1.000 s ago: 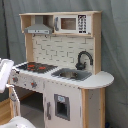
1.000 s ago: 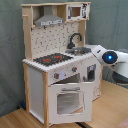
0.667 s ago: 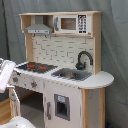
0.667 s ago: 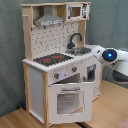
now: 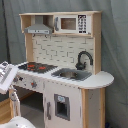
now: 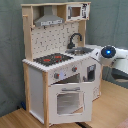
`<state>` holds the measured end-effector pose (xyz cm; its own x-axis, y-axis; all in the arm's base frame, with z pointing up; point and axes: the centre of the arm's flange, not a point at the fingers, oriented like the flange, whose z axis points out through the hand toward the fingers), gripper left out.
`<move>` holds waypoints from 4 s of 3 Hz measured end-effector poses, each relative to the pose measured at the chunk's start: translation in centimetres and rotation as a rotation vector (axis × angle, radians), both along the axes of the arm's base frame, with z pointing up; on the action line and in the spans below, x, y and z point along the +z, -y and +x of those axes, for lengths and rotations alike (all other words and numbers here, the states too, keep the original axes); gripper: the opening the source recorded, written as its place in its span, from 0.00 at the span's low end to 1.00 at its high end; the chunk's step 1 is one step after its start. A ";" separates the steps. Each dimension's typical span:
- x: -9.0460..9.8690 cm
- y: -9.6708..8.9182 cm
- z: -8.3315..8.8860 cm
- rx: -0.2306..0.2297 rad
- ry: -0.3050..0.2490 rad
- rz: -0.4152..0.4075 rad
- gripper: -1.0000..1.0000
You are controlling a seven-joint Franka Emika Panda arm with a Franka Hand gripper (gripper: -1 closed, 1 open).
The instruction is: Play with the kitchen
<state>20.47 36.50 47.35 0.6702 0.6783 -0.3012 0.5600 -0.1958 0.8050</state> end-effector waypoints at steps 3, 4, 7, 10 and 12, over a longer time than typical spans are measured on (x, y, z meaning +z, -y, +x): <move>-3.1 1.6 1.8 0.147 -0.298 0.059 1.00; -3.7 1.8 2.5 0.212 -0.367 0.081 1.00; -4.0 2.1 7.1 0.429 -0.476 0.128 1.00; -7.4 2.3 11.4 0.567 -0.555 0.183 1.00; -10.0 1.3 12.9 0.662 -0.577 0.242 1.00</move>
<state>33.42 35.20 37.33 -0.0890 0.9591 -0.2688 0.9212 0.1818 0.3439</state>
